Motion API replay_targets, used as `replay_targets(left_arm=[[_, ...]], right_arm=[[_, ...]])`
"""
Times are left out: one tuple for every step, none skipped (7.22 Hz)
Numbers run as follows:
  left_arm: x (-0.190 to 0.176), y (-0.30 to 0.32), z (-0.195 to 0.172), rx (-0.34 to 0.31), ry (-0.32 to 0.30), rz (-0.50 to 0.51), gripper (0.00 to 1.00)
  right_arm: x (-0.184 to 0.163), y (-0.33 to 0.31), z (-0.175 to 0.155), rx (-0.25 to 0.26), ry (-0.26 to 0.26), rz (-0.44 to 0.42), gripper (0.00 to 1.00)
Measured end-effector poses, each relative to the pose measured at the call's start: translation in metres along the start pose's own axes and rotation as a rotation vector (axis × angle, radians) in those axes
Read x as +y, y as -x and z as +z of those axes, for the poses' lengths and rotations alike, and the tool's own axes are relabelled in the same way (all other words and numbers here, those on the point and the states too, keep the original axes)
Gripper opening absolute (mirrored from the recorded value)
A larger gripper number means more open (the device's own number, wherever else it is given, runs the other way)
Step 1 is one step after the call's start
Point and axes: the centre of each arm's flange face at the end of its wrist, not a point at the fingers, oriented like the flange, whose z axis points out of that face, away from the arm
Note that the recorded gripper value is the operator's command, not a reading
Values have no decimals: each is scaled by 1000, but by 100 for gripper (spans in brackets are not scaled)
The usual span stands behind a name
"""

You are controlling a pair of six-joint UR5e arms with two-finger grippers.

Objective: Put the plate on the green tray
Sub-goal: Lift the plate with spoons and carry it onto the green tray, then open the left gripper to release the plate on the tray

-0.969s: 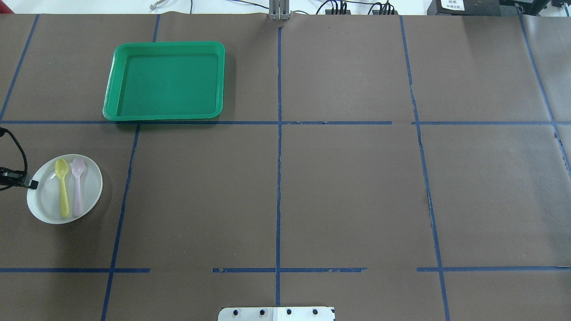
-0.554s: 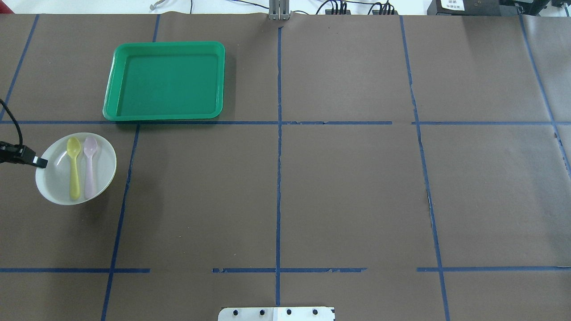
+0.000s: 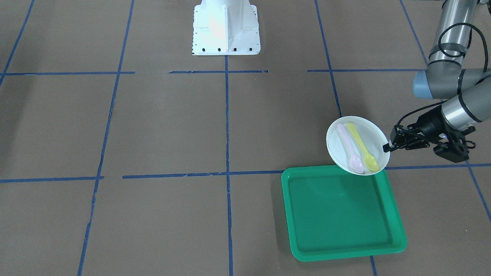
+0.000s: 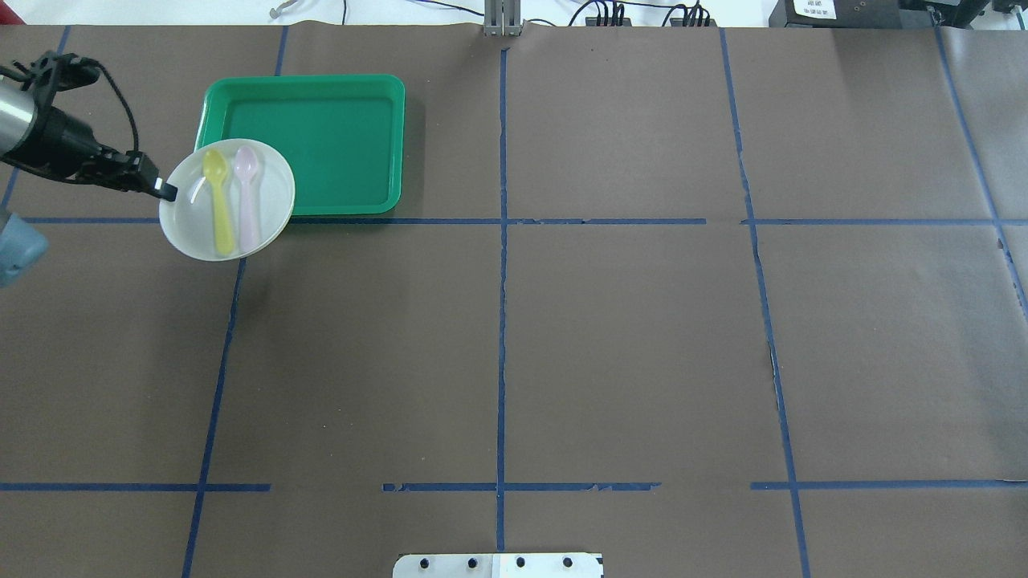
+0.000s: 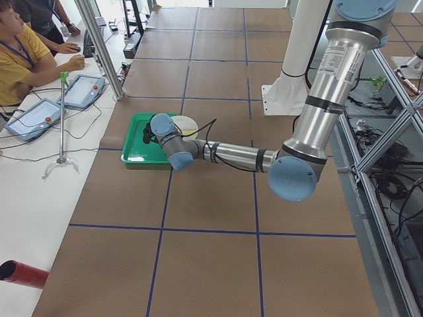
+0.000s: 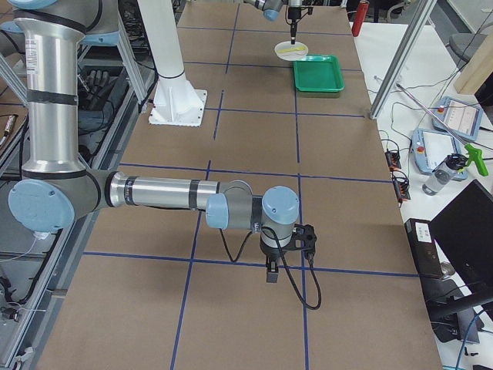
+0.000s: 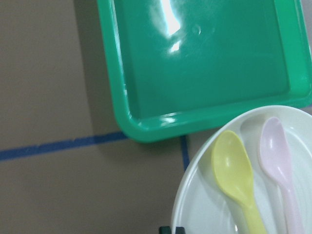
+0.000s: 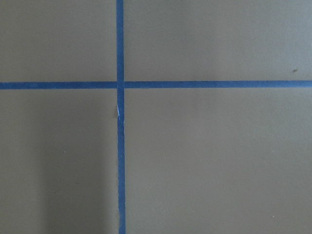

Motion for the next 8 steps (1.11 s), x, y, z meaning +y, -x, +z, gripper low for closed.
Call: replay_targets(left_arm=[[-39,-11,18,-16,8,-18,0],[-74,-19,34,-45,7,-33,0],[-101,-20,50,-82,4,-42,0],[-114,-18,65,-110,12,-45,0],[-116,-16,78,-128,21,-46,10],[-116,-15,86,-140,23,-45,99],[-116,-15,88,-144,23,-45,100],[-116,-16,89,-146,22,-47,100]], right_arm=[[0,0,0,0,0,0,100],[0,0,0,1,0,0,100],[0,0,0,1,0,0,100],[0,0,0,0,0,0,100],[0,0,0,1,0,0,100],[1,0,0,1,1,1,100],[0,0,0,1,0,0,100],[0,0,0,1,0,0,100]])
